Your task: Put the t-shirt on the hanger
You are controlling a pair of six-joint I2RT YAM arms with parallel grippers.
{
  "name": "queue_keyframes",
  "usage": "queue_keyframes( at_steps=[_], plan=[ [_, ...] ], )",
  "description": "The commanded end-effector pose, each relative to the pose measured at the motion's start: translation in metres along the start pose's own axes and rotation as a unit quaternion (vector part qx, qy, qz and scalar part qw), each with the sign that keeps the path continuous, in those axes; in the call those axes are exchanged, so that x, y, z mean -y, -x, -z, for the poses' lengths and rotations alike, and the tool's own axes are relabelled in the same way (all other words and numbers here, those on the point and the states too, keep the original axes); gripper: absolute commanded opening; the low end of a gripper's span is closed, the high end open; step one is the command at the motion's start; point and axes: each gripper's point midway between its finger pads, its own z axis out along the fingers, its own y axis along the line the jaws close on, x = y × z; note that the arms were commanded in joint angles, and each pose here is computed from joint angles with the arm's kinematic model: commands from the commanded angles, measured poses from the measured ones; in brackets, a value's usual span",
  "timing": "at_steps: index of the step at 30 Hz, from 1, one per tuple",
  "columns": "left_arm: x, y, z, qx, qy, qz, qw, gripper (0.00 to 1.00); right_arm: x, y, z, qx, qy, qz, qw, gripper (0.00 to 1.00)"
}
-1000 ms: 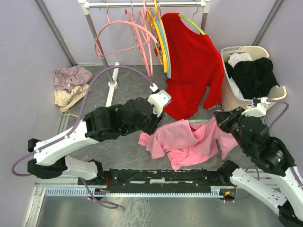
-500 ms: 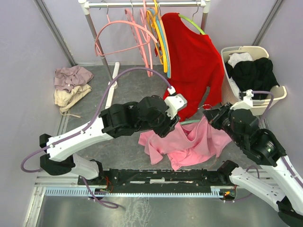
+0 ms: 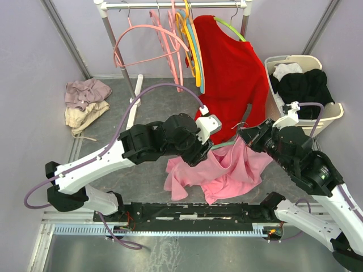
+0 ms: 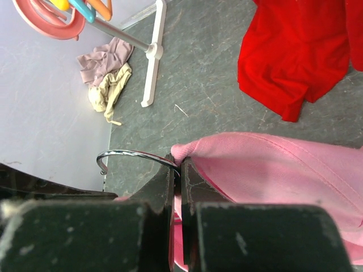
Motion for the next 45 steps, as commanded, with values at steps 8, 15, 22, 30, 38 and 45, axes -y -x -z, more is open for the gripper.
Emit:
queue_keyframes(
  at_steps=[8, 15, 22, 30, 38, 45],
  plan=[
    [0.006, 0.020, -0.009, 0.031, -0.029, -0.027, 0.999, 0.49, -0.054, 0.032, 0.013, 0.036, 0.099, -0.029, 0.994, 0.01],
    [0.004, 0.017, -0.015, 0.024, -0.026, -0.027, 0.999, 0.03, -0.057, 0.031, 0.012, 0.032, 0.105, -0.026, 0.994, 0.01],
    [0.003, 0.027, 0.002, 0.051, -0.025, -0.018, 0.998, 0.03, -0.051, 0.030, 0.011, 0.026, 0.085, 0.007, 0.996, 0.24],
    [0.004, 0.034, 0.036, 0.071, -0.030, -0.002, 0.997, 0.03, -0.030, 0.052, 0.026, 0.024, -0.005, 0.117, 0.993, 0.60],
    [0.003, 0.059, 0.079, 0.117, -0.028, 0.015, 0.993, 0.03, -0.033, 0.082, 0.040, 0.019, -0.054, 0.208, 0.976, 0.75],
    [0.004, 0.093, 0.115, 0.160, -0.030, 0.019, 0.987, 0.03, -0.022, 0.082, 0.049, -0.001, -0.075, 0.245, 0.967, 0.74]
  ],
)
